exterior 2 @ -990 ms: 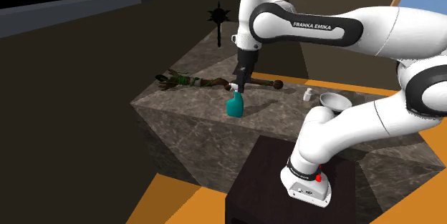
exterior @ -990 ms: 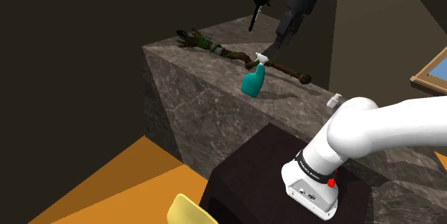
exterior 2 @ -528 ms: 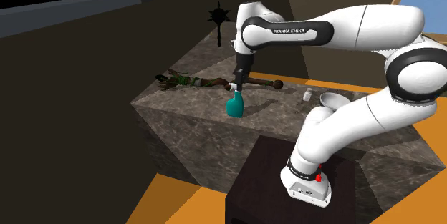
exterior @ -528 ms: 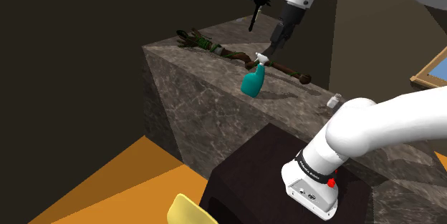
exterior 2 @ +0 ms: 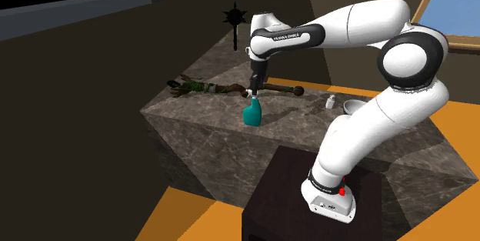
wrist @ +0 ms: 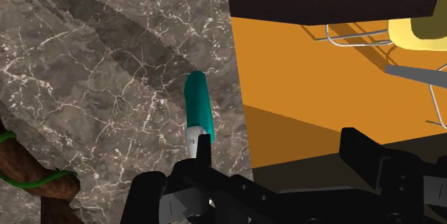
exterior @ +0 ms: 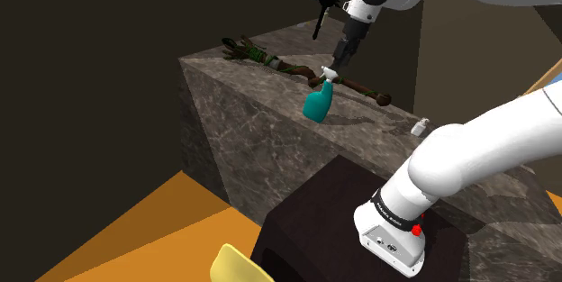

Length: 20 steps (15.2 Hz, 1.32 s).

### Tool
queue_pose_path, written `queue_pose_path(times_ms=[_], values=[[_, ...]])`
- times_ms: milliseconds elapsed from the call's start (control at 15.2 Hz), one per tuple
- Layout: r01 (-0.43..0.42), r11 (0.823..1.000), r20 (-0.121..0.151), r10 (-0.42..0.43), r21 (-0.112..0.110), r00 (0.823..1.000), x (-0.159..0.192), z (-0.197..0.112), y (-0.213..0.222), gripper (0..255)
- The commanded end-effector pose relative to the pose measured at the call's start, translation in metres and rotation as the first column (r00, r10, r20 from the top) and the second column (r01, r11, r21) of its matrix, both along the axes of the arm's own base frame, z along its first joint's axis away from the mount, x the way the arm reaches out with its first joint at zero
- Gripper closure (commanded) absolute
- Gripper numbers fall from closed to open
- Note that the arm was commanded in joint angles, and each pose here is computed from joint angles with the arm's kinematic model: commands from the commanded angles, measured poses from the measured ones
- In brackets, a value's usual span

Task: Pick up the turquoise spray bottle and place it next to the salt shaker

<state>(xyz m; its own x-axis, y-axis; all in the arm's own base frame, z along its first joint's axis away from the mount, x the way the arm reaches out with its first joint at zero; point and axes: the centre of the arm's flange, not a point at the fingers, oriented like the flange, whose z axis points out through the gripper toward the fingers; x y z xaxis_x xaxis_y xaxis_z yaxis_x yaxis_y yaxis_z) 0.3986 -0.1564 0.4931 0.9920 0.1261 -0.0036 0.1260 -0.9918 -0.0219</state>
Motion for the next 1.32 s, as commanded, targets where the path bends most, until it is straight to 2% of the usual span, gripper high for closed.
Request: queue_pose_path(times_ms=[0,264,726,1254], values=[[-0.001,1.0,0.0,0.001,-0.008,1.0,0.011,-0.014,-0.017,0],[-0.002,1.0,0.0,0.002,-0.02,1.0,0.031,-0.034,-0.049,0],[-0.002,1.0,0.0,0.002,-0.02,1.0,0.031,-0.074,-0.049,0],[-0.002,1.0,0.0,0.002,-0.02,1.0,0.031,-0.074,-0.049,0]])
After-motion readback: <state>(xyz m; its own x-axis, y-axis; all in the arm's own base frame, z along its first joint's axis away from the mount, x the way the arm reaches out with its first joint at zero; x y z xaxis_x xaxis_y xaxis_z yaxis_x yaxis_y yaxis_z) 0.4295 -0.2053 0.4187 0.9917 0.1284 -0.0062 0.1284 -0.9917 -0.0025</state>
